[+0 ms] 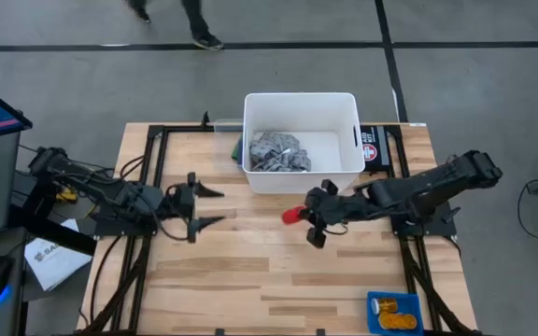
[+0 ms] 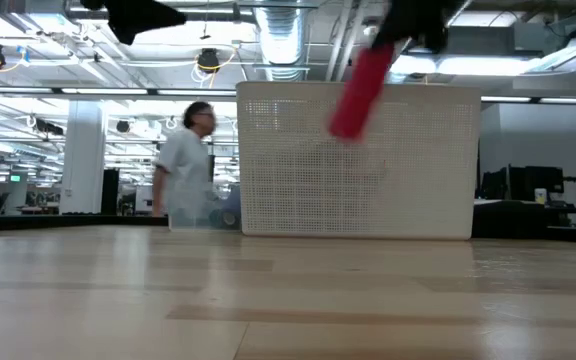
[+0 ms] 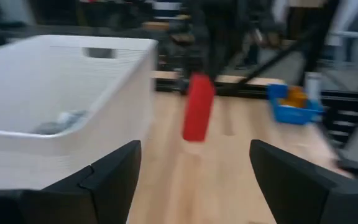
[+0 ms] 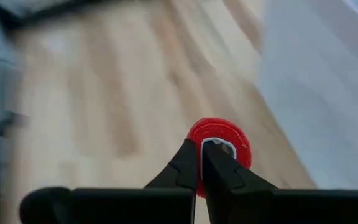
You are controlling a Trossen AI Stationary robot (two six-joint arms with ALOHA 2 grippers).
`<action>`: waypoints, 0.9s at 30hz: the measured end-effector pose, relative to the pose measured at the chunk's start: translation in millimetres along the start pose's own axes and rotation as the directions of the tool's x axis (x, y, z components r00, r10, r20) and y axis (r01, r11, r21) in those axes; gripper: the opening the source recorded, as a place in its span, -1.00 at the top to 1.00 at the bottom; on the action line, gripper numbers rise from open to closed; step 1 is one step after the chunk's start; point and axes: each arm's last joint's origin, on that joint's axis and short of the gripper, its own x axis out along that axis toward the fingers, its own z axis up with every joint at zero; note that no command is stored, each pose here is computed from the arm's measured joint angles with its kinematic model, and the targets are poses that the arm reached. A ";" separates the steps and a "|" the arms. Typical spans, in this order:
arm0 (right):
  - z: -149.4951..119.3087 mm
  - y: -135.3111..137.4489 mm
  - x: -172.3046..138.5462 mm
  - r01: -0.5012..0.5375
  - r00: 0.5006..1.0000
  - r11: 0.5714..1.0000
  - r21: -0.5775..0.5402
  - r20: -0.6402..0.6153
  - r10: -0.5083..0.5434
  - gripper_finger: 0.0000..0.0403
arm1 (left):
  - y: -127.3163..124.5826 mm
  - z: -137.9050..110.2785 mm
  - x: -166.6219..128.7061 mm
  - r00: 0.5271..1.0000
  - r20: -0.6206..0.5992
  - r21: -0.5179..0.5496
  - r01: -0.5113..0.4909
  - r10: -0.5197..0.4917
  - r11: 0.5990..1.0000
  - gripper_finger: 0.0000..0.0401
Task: Pick & Place Medicine items
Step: Put the red rolled bandage into the transparent bin
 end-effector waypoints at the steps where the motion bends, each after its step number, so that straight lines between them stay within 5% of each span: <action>1: 5.6 5.1 -8.5 -0.047 0.998 0.999 0.006 0.034 0.046 0.99 | -4.1 -0.4 -0.1 0.999 0.000 -0.001 0.032 -0.032 0.999 -0.47; 9: 21.8 32.8 -35.6 -0.271 0.958 0.962 -0.038 0.084 0.274 0.99 | -32.0 23.1 23.1 0.992 -0.022 0.023 0.126 -0.125 0.992 -0.64; 18: 35.5 49.9 -13.7 -0.266 0.957 0.955 -0.129 0.088 0.278 1.00 | -61.3 50.2 81.6 0.970 -0.088 -0.010 0.225 -0.225 0.974 -0.65; 27: 55.2 50.0 -18.3 -0.268 0.940 0.948 -0.172 0.168 0.296 1.00 | -69.6 43.3 98.3 0.962 -0.130 -0.066 0.232 -0.239 0.970 -0.54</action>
